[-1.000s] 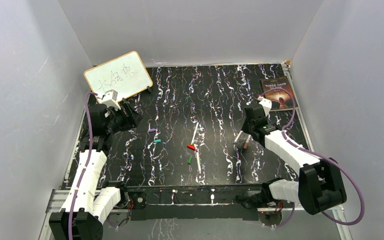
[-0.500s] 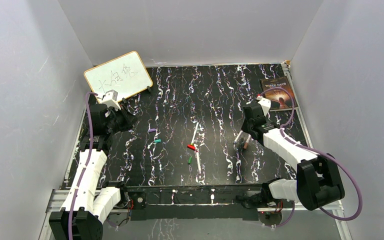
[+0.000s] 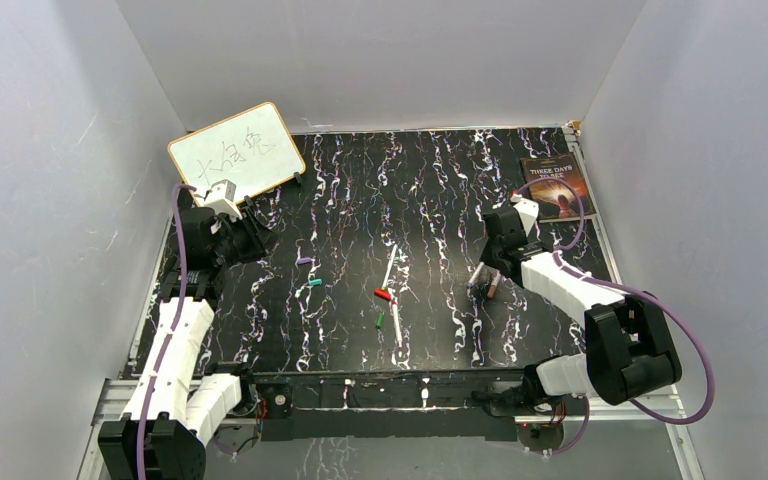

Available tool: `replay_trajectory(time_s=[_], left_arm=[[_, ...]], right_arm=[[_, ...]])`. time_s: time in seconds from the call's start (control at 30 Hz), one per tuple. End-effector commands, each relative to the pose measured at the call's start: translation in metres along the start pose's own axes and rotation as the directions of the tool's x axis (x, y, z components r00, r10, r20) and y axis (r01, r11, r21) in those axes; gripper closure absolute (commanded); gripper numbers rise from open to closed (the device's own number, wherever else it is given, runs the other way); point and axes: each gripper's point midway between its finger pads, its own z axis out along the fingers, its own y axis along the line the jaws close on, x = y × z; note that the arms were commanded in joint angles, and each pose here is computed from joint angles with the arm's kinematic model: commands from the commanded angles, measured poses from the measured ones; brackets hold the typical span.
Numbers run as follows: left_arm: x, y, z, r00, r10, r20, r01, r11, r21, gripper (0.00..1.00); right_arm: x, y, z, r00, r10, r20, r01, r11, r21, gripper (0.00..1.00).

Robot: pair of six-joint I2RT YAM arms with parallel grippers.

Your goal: Insert the pens into the pen caps

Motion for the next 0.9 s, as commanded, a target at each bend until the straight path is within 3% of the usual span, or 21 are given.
replay_trajectory(time_s=[0.0, 0.1, 0.23, 0.43, 0.6, 0.87], left_arm=[[-0.001, -0.003, -0.001, 1.0, 0.003, 0.002, -0.003, 1.0, 0.007, 0.7], [-0.001, -0.002, -0.001, 1.0, 0.002, 0.006, -0.002, 1.0, 0.004, 0.53], [-0.002, -0.002, -0.002, 1.0, 0.003, 0.01, -0.003, 1.0, 0.004, 0.41], [-0.002, -0.002, -0.003, 1.0, 0.002, 0.012, -0.002, 1.0, -0.002, 0.11], [-0.001, -0.001, -0.003, 1.0, 0.002, 0.01, -0.002, 1.0, -0.004, 0.1], [-0.001, -0.001, -0.004, 1.0, 0.003, 0.014, -0.003, 1.0, -0.007, 0.1]], right_arm=[[-0.029, 0.01, -0.001, 0.995, 0.046, 0.084, -0.045, 0.999, -0.022, 0.66], [-0.032, 0.005, -0.002, 0.994, 0.045, 0.1, -0.046, 0.999, -0.001, 0.39], [-0.029, 0.001, 0.0, 0.995, 0.031, 0.091, -0.034, 0.999, 0.022, 0.23], [-0.019, 0.001, 0.008, 0.998, 0.027, 0.053, -0.028, 0.999, 0.03, 0.2], [-0.008, 0.003, 0.021, 1.0, 0.005, 0.003, -0.005, 0.999, 0.044, 0.18], [0.001, 0.002, 0.031, 1.0, -0.008, -0.027, 0.01, 0.998, 0.062, 0.24]])
